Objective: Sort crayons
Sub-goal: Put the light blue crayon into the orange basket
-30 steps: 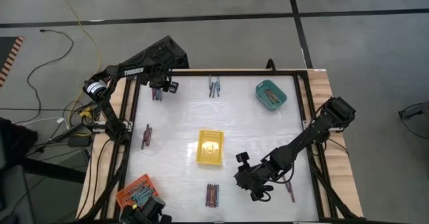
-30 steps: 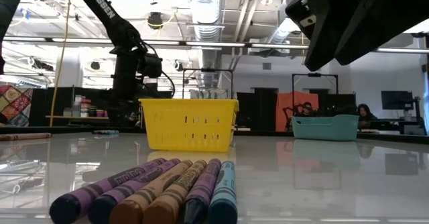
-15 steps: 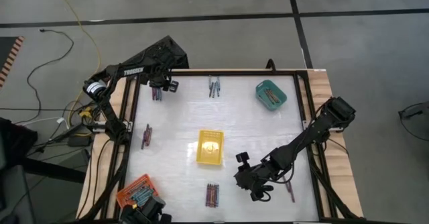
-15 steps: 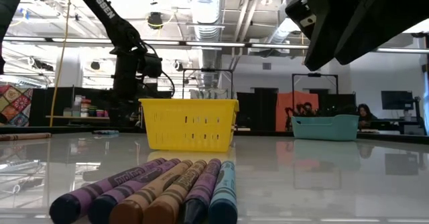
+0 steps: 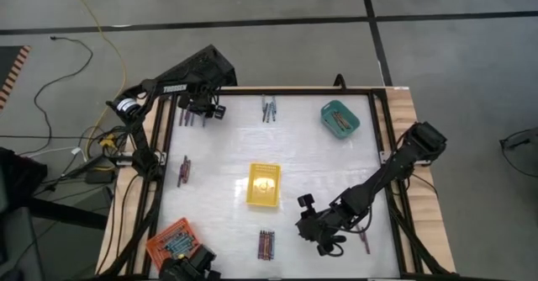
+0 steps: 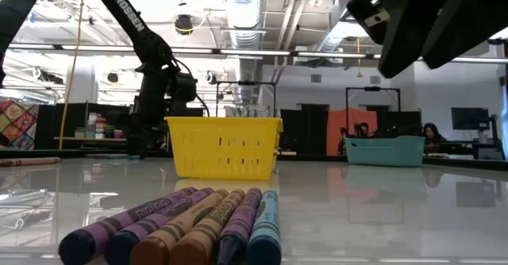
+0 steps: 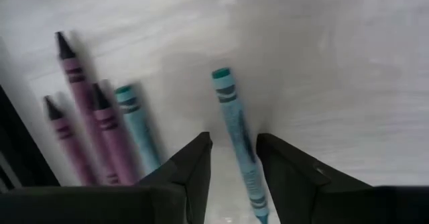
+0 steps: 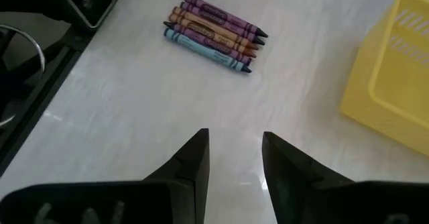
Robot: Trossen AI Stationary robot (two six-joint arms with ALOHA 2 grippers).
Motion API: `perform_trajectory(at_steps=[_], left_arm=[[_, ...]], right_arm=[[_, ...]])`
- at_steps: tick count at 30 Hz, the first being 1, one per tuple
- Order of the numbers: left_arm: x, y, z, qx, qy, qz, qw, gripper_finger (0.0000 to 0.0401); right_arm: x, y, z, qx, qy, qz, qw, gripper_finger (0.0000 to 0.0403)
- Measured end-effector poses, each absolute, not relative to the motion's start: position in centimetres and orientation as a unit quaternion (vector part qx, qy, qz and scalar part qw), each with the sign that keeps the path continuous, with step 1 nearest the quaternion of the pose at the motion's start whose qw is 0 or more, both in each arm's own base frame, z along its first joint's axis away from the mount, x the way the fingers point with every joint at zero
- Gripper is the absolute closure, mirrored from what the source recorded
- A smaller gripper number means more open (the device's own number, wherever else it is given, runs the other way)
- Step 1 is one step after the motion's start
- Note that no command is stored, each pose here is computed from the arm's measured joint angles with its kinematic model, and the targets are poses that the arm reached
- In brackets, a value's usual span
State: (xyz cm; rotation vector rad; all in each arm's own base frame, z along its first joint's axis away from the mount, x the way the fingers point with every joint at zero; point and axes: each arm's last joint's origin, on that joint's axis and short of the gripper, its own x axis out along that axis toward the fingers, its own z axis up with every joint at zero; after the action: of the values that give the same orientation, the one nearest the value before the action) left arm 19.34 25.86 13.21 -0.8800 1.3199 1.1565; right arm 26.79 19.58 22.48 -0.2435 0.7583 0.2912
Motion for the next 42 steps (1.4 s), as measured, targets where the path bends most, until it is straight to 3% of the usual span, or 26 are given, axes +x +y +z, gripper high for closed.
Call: perform_trajectory(at_steps=[4,10,17,22,31,42], left_arm=[[19.5,26.0,13.3,-0.377,0.553,0.487,0.561,0.0308],[19.7,26.1,13.6,-0.383,0.557,0.467,0.571,0.0389],[20.6,25.7,15.0,-0.344,0.579,0.447,0.589,0.0397],[22.0,23.9,18.7,-0.330,0.579,0.383,0.640,0.0399],[22.2,13.5,25.5,-0.241,0.653,0.273,0.664,0.0400],[19.8,-1.9,30.9,-0.233,0.592,0.179,0.750,0.0401]], right_arm=[[26.8,19.5,22.4,-0.125,0.369,0.143,0.910,0.0271],[27.0,19.2,22.4,-0.125,0.369,0.139,0.910,0.0271],[26.9,19.3,22.4,-0.123,0.370,0.139,0.910,0.0271],[27.0,19.3,22.5,-0.122,0.369,0.139,0.911,0.0271],[27.0,19.3,22.5,-0.125,0.369,0.139,0.910,0.0271],[27.0,19.3,22.5,-0.135,0.368,0.142,0.909,0.0271]])
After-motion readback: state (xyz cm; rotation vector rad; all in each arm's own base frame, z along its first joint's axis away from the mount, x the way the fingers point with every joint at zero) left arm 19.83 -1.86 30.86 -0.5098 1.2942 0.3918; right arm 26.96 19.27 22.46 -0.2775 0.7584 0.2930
